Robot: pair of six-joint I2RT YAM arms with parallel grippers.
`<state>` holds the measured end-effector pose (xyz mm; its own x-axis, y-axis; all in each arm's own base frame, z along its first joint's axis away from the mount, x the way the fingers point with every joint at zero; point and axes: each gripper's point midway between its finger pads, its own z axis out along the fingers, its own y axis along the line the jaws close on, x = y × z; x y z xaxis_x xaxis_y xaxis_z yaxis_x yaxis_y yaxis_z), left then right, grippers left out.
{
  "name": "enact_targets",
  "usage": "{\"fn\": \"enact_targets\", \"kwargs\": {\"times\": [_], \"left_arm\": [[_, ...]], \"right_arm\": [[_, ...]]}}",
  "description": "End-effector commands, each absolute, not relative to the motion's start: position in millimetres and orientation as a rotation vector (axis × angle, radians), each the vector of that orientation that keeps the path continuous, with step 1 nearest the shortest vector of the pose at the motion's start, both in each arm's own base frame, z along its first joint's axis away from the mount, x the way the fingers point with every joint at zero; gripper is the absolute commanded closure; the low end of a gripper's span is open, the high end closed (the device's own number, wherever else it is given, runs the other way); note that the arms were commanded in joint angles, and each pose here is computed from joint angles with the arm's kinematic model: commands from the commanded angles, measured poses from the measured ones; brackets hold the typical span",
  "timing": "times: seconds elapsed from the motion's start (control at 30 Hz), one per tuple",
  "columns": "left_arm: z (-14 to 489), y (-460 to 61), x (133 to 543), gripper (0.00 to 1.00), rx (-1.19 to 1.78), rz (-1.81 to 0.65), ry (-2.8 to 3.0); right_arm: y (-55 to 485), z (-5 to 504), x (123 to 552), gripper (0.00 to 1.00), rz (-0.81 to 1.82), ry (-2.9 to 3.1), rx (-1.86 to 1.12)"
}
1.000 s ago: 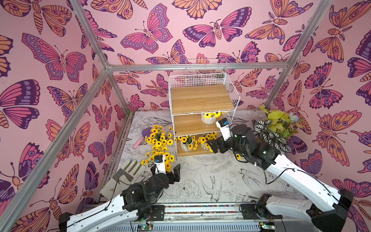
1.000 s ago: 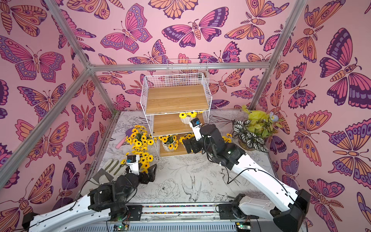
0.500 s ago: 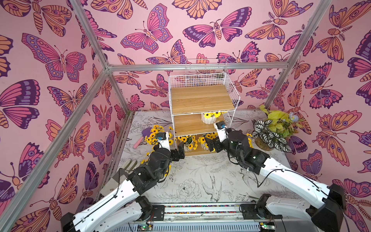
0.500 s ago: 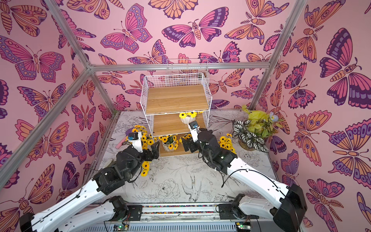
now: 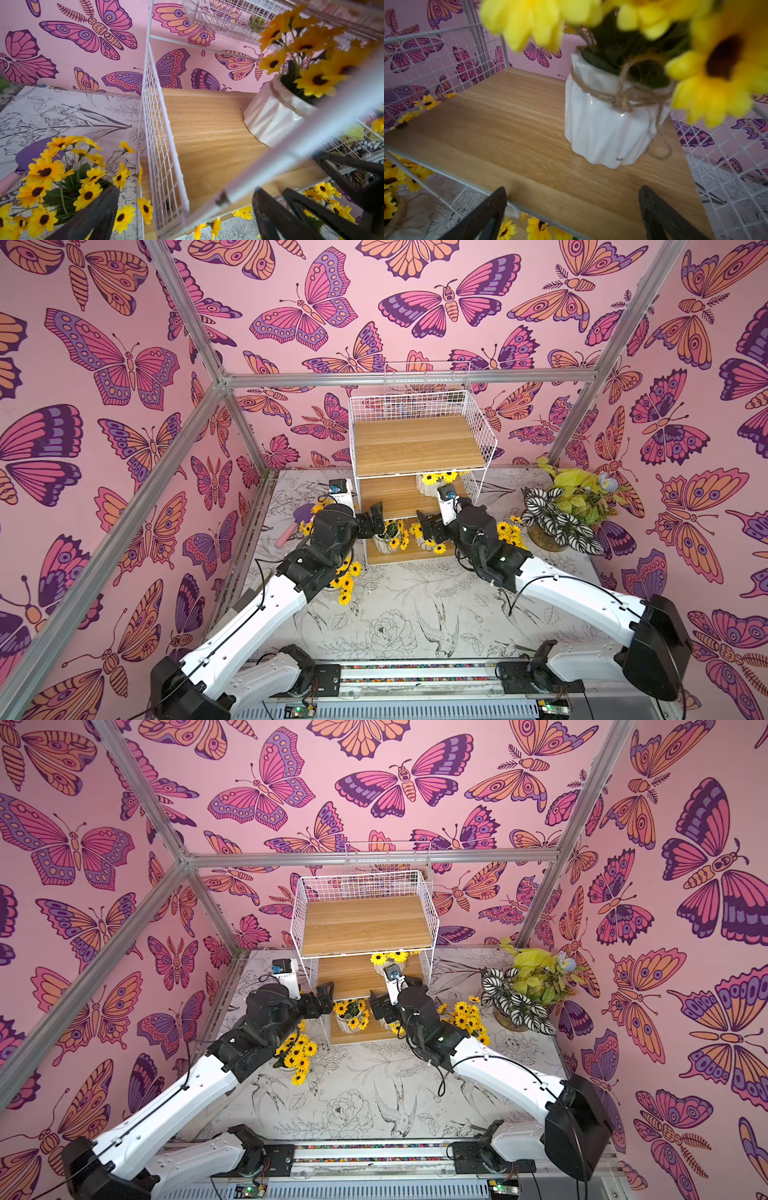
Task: Take the sunflower pots off the shelves
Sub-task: Pick up the sunflower pot from the shelf.
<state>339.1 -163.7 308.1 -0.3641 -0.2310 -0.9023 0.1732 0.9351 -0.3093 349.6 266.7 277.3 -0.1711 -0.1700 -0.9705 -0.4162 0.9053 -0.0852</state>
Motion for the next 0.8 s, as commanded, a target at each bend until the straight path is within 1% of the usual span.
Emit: {"fn": "enact_targets", "kwargs": {"times": [0.0, 0.27, 0.5, 0.77], "left_arm": [[317, -165, 351, 0.0, -0.021, -0.459, 1.886], [307, -154, 376, 0.0, -0.024, -0.465, 1.923], [300, -154, 381, 0.0, -0.029, -0.473, 1.934], [303, -147, 383, 0.0, -0.055, -0.452, 1.919]], "right_arm": [[268, 291, 357, 0.01, 0.205, 1.702, -0.419], [272, 289, 370, 0.01, 0.154, 1.684, -0.402], [270, 294, 382, 0.01, 0.107, 1.648, -0.342], [272, 313, 390, 0.01, 0.093, 1.602, -0.302]]}}
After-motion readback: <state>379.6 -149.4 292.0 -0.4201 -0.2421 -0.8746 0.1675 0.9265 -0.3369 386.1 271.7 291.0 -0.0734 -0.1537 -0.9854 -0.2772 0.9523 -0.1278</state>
